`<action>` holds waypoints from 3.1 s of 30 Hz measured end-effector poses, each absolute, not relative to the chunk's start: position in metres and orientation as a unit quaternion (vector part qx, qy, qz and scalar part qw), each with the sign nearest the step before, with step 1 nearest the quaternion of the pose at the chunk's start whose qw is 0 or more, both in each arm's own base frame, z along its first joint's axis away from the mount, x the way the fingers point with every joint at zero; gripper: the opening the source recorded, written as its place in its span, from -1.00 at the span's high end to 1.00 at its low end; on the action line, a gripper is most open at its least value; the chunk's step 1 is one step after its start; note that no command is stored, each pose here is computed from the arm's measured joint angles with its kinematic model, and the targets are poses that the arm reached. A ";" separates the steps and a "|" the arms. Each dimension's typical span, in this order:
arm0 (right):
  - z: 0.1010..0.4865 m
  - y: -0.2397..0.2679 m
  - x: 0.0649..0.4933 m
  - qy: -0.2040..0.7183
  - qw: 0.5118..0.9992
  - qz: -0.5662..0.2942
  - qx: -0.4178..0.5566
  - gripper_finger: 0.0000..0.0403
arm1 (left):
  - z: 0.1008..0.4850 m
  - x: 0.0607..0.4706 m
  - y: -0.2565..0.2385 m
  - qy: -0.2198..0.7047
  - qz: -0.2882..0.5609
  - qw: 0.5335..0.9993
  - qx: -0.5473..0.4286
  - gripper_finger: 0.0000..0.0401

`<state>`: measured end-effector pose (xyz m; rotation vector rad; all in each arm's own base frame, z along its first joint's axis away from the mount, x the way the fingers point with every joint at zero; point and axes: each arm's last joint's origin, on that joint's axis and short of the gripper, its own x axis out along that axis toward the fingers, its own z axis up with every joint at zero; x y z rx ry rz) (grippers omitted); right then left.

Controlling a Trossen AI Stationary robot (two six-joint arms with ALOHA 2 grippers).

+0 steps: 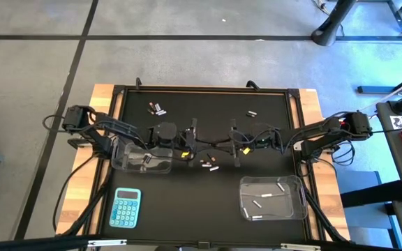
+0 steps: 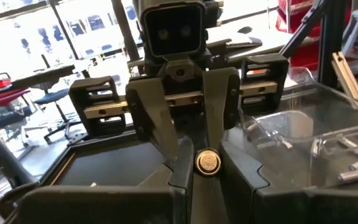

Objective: Sort batteries
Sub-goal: Put the black battery into the left transparent bin

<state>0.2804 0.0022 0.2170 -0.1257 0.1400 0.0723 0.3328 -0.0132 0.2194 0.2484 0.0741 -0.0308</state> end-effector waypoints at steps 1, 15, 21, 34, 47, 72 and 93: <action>0.217 0.002 0.280 0.071 0.995 0.033 -0.062 0.45 | 0.221 0.331 -0.015 0.043 -0.014 0.991 0.126 0.79; 0.215 -0.005 0.280 0.087 0.991 -0.073 -0.077 0.02 | 0.275 0.247 -0.033 0.344 0.114 0.927 0.102 0.79; 0.218 -0.005 0.280 0.073 0.991 -0.073 -0.086 0.01 | 0.287 0.217 -0.030 0.482 0.204 0.845 -0.108 0.79; 0.221 -0.004 0.280 0.060 0.992 -0.069 -0.085 0.01 | 0.219 0.188 -0.025 0.527 0.347 0.710 -0.313 0.79; 0.220 -0.004 0.280 0.061 0.992 -0.068 -0.085 0.01 | 0.182 0.170 -0.006 0.558 0.400 0.640 -0.344 0.79; 0.218 -0.004 0.280 0.072 0.992 -0.066 -0.086 0.01 | 0.164 0.168 0.010 0.571 0.356 0.635 -0.379 0.65; 0.203 -0.063 0.254 0.272 0.948 -0.161 0.027 0.04 | 0.252 0.177 0.005 0.386 0.263 0.851 -0.242 0.18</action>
